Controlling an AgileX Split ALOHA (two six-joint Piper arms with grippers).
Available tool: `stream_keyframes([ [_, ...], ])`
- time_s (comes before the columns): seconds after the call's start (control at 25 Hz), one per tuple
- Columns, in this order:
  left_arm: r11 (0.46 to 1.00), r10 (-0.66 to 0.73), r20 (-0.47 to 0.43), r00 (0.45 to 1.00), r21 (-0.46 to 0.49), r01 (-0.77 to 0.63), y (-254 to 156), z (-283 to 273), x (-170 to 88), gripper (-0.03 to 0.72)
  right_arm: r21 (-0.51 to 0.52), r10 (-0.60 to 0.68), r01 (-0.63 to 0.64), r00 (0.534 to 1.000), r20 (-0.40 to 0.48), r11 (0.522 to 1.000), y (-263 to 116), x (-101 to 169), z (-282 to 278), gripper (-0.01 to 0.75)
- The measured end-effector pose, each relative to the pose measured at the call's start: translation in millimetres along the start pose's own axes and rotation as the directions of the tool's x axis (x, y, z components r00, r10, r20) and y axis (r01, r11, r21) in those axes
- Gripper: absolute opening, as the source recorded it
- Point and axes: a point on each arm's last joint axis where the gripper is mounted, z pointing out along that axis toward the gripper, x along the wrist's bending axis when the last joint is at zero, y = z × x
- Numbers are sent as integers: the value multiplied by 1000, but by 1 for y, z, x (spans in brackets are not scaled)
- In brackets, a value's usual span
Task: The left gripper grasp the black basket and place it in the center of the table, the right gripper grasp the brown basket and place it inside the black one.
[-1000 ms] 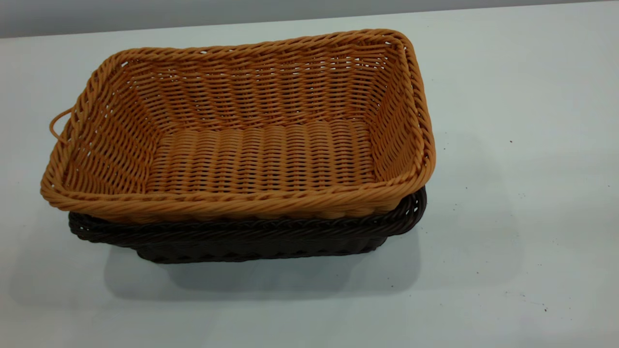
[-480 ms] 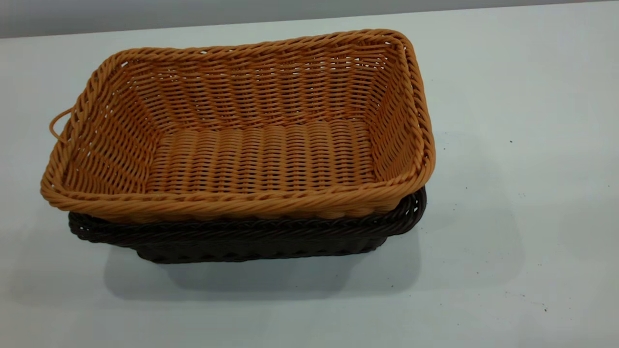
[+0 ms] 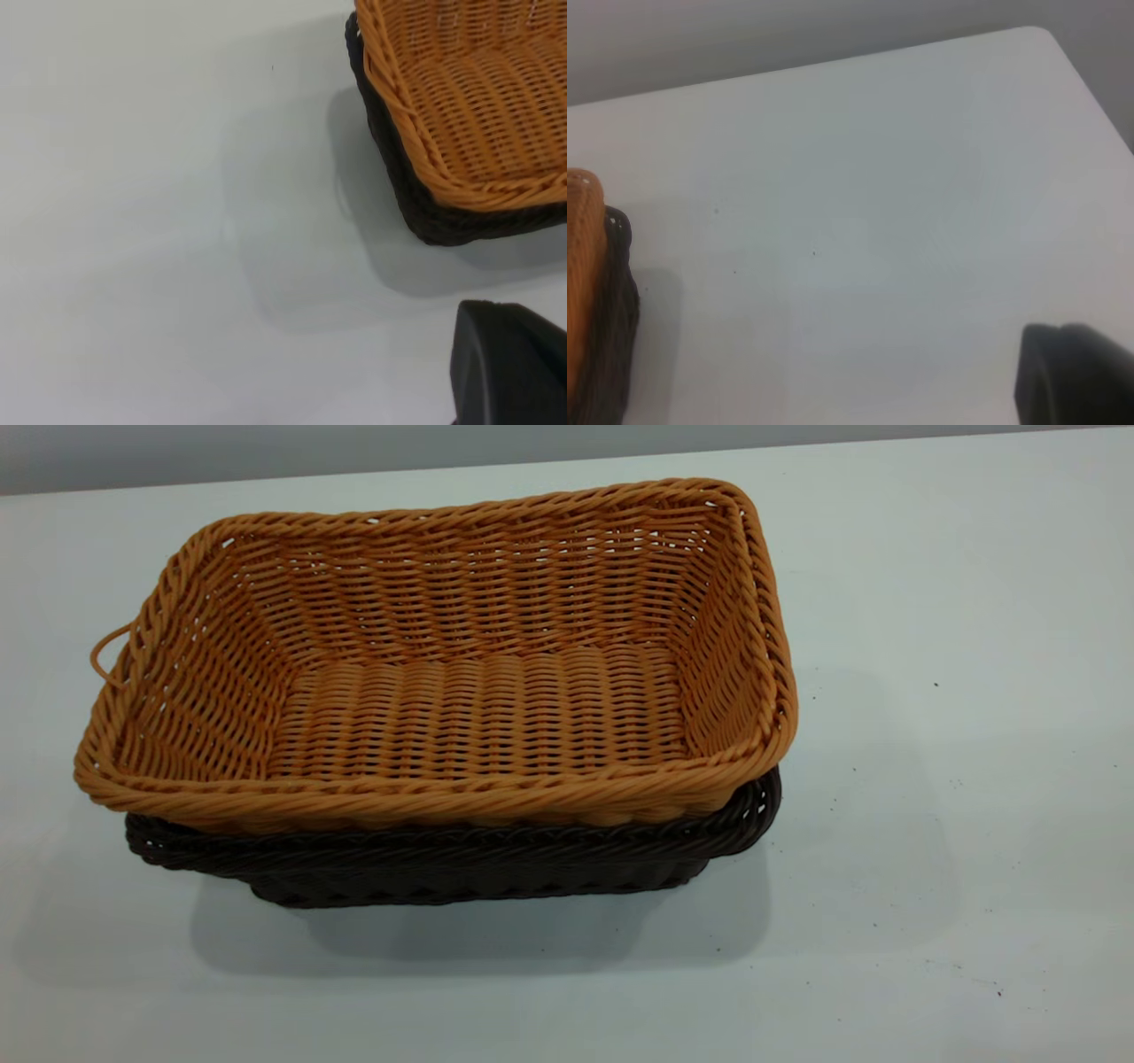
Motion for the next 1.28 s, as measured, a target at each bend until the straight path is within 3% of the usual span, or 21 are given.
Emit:
stream_keyframes([
  [0.32, 994, 11, -12, 1000, -105, -13, -8, -12, -3, -1, 0, -1, 1, 1000, -2, 1000, 0, 0, 0, 0],
  [1.28, 995, 13, -10, 1000, -102, -14, -8, -13, -3, -1, -4, 0, 0, 1000, -1, 1000, 1, 0, 0, 0],
])
